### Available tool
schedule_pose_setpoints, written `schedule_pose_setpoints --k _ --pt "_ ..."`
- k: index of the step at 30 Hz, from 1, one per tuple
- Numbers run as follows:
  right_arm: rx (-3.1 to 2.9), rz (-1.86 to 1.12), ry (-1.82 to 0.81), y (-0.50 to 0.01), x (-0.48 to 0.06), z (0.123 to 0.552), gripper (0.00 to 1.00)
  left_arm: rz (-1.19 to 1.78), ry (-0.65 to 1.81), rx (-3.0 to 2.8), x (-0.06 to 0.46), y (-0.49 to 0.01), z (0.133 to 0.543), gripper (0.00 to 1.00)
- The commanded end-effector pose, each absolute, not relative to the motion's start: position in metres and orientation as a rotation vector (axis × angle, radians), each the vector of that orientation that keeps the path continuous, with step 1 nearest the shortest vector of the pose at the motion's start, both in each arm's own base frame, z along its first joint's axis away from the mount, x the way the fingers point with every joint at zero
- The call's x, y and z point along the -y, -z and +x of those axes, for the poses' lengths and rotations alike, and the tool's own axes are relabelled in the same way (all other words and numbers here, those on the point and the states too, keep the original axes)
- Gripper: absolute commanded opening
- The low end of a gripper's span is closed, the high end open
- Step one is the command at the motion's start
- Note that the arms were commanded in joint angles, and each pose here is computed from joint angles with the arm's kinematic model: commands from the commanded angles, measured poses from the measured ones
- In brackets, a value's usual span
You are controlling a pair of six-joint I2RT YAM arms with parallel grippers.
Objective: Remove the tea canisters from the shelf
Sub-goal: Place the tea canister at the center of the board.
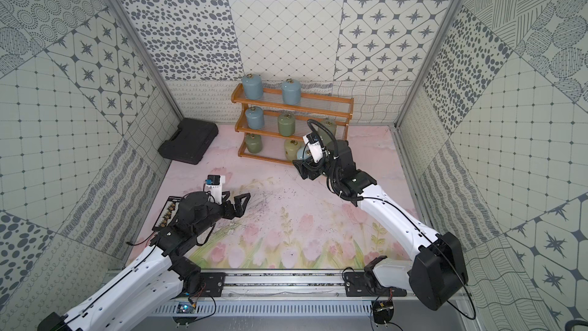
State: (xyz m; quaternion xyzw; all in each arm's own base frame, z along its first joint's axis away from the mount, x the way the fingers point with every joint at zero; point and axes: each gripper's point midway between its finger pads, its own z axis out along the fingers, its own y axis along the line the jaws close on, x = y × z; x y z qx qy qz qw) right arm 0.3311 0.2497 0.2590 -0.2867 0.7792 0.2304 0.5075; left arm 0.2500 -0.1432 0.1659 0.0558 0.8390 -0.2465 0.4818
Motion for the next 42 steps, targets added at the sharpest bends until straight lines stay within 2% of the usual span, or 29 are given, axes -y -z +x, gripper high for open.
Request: schedule_pose_setpoints --k 1,11,22,30,42 --pt "-1.633 -0.641 -0.572 -0.311 -0.260 0.319 0.69 0.158 0.559 -2.033 0.140 -0.165 0.251 1.00" --pt "-1.658 -0.755 -0.653 -0.242 -0.299 0.254 0.69 0.186 0.450 -1.984 0.137 -0.168 0.271 1.00" --pt "-1.695 -0.831 -0.694 -0.170 -0.323 0.204 0.68 0.177 0.488 -2.048 0.148 -0.155 0.280 1.00" --pt "-1.713 -0.889 -0.722 -0.137 -0.345 0.172 0.68 0.123 0.504 -2.045 0.147 -0.155 0.284 1.00" --pt "-1.710 -0.924 -0.769 -0.113 -0.381 0.151 0.68 0.059 0.590 -2.068 0.148 -0.138 0.271 1.00"
